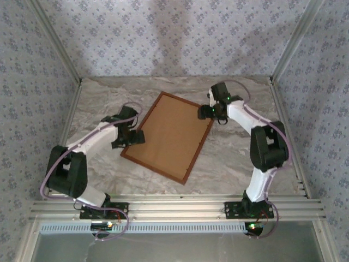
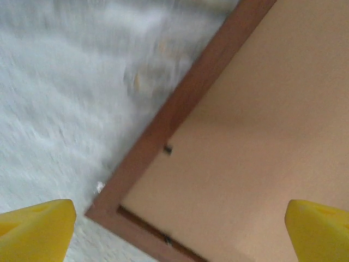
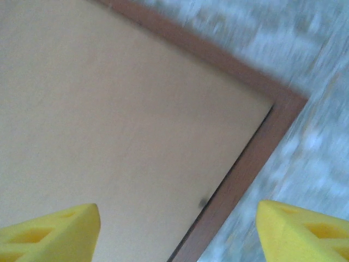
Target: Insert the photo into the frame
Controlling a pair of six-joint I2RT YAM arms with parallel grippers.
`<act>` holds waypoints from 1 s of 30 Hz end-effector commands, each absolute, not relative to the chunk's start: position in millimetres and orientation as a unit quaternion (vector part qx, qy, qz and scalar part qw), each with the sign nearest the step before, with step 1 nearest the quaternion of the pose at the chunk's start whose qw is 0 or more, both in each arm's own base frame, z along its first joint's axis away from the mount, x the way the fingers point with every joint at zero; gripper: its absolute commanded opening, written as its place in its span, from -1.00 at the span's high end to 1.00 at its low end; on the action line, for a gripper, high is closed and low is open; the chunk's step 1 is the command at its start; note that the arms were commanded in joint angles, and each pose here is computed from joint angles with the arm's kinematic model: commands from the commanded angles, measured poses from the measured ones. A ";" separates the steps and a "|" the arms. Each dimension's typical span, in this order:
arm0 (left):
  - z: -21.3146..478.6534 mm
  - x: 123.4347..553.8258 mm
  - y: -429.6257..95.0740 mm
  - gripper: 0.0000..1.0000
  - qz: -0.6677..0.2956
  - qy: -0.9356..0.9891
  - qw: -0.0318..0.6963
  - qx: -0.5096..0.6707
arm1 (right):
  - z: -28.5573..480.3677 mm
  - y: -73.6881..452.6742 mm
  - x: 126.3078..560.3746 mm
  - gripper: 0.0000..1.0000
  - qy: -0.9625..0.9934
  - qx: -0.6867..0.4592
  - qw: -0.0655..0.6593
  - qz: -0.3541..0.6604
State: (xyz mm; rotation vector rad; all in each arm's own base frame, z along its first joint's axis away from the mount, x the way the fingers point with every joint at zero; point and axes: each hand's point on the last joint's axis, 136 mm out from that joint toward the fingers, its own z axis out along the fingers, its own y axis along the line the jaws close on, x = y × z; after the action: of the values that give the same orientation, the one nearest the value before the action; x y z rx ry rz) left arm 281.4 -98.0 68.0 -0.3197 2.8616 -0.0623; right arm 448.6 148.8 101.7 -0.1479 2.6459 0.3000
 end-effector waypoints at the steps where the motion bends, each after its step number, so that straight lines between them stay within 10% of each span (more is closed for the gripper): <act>1: 62.9 252.4 -104.5 -0.97 -0.078 0.972 0.111 -0.193 | 85.7 134.7 471.4 -0.71 0.969 -0.116 0.213 0.052; 11: 54.6 262.1 -110.9 -0.97 -0.126 0.947 0.158 -0.249 | 50.4 133.6 535.1 -0.85 0.967 -0.149 0.189 0.086; 30: 53.6 344.3 -140.9 -0.97 -0.133 0.952 0.209 -0.180 | 48.8 112.3 432.8 -0.42 0.977 -0.067 0.122 0.164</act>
State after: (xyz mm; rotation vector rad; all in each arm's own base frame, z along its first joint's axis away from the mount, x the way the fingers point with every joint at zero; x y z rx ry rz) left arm 315.8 -121.5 46.0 -0.6104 2.6988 -0.2851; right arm 463.6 99.1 35.6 -0.2360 2.8037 0.4109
